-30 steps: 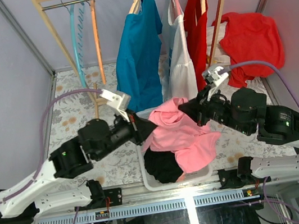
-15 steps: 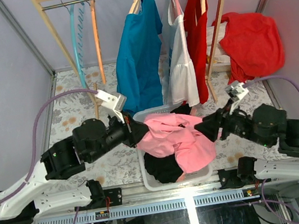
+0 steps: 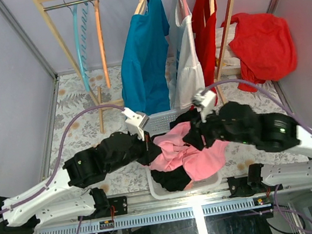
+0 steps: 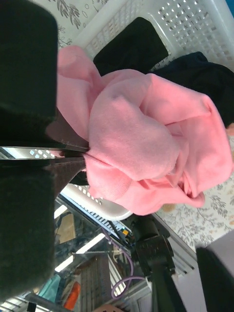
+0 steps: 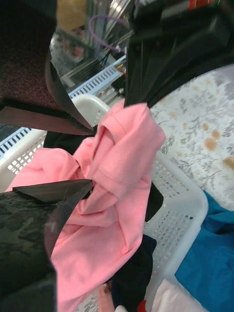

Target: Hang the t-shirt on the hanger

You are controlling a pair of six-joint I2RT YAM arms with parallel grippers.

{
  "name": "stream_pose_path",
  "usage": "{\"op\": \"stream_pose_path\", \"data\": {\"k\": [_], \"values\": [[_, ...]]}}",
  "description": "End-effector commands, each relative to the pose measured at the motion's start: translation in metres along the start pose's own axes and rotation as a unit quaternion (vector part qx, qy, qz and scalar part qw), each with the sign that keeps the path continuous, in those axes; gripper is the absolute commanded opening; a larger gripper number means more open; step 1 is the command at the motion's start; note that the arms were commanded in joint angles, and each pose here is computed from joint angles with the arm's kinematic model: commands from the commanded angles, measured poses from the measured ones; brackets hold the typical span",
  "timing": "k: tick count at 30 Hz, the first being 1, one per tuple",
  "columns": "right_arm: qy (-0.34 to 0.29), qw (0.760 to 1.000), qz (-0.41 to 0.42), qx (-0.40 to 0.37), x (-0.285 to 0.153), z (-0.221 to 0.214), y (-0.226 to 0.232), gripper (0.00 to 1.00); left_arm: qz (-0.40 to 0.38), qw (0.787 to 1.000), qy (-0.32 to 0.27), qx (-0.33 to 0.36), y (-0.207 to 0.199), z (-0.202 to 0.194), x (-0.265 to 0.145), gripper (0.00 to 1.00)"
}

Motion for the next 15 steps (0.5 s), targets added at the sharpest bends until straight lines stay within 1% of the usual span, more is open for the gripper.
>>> {"op": "stream_pose_path", "data": {"k": [1, 4, 8, 11, 15], "values": [[-0.004, 0.998, 0.014, -0.054, 0.021, 0.022, 0.009, 0.48, -0.057, 0.998, -0.036, -0.011, -0.013, 0.011, -0.009, 0.00], [0.007, 0.998, 0.012, -0.069, 0.037, 0.029, 0.014, 0.47, -0.059, 0.998, -0.035, -0.011, -0.011, 0.008, -0.011, 0.00], [0.020, 0.996, 0.033, -0.080, 0.053, 0.031, 0.021, 0.44, -0.059, 0.997, -0.038, -0.011, -0.010, 0.007, -0.014, 0.00], [0.024, 0.995, 0.046, -0.081, 0.058, 0.028, 0.023, 0.43, -0.056, 0.998, -0.037, -0.012, -0.009, 0.006, -0.014, 0.00], [0.015, 0.993, 0.083, -0.081, 0.055, 0.026, 0.028, 0.45, -0.052, 0.998, -0.037, -0.011, -0.008, 0.005, -0.012, 0.00]]}}
Point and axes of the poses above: each gripper's point midway between its finger pads, its own x axis out along the fingers, its own y axis along the line the jaws close on, z = x × y, the point moved 9 cm from there along -x, back along the fingers, and after that the axes turned 5 degrees about -x, right-handed, at the moved point
